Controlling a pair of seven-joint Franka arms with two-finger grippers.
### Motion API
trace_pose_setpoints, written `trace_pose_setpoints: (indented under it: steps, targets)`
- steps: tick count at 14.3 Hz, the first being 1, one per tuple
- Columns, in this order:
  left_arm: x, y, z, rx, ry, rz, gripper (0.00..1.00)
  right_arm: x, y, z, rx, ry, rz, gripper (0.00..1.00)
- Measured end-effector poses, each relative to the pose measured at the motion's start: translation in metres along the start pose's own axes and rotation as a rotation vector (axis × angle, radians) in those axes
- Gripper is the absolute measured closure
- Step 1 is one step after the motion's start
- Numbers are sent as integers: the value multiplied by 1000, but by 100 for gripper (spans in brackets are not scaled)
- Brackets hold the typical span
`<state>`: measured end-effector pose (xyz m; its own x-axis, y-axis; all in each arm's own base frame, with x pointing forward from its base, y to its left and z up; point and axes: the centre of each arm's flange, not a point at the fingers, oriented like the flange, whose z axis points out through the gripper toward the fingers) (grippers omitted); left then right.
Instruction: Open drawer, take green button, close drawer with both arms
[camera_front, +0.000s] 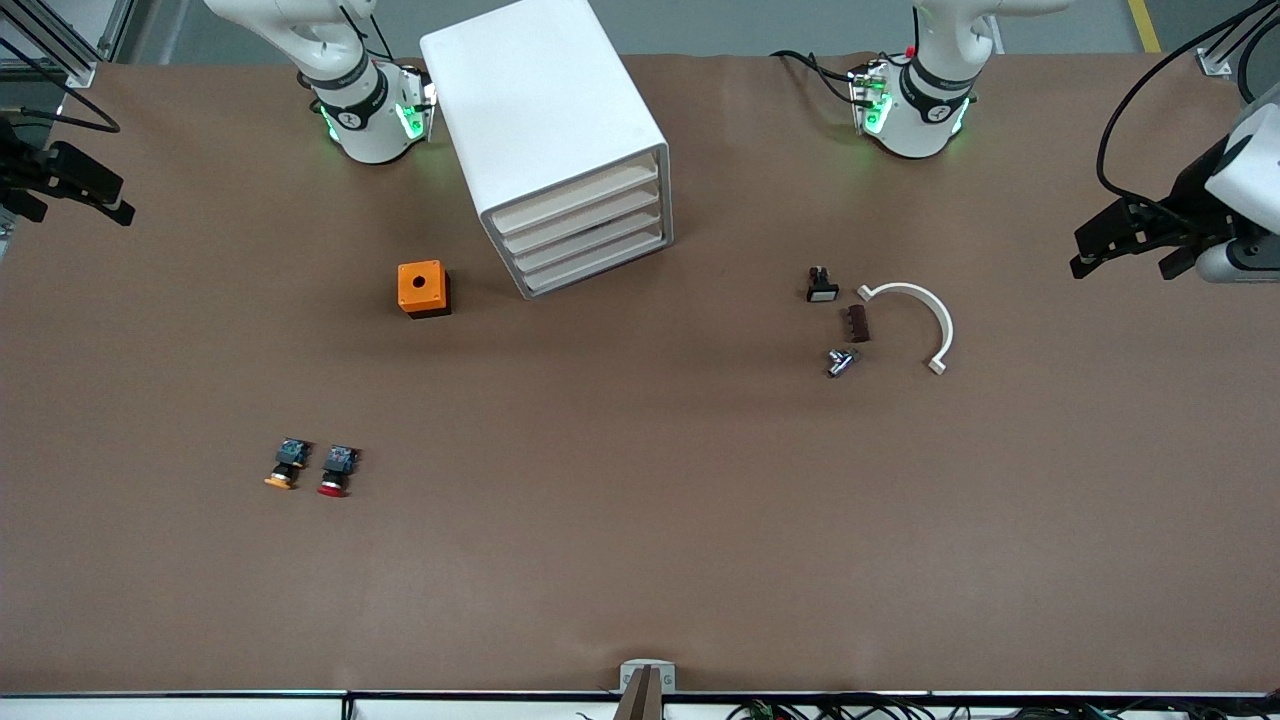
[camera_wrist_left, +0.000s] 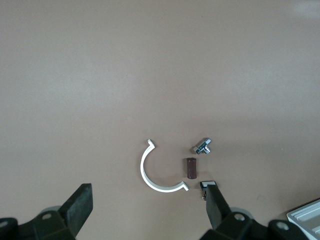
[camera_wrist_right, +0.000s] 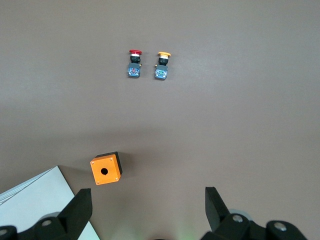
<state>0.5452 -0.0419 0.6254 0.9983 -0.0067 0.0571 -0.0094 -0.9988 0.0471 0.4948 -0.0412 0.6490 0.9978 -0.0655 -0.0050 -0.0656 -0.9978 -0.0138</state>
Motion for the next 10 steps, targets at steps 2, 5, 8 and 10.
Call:
trace_pose_setpoints:
  steps: [2,5,8,10]
  targets:
    - [0,0,0,0,0,0,0,0,0,0,0,0,0,0]
    - [1,-1,1,0,-2,-2,0,0,0,0,0,0,0,0]
    - [3,-5,8,1,-17,-10,0,0,0,0,0,0,0,0]
    - [10,-9,25,3,-47,-18,0,0,0,0,0,2,0,0]
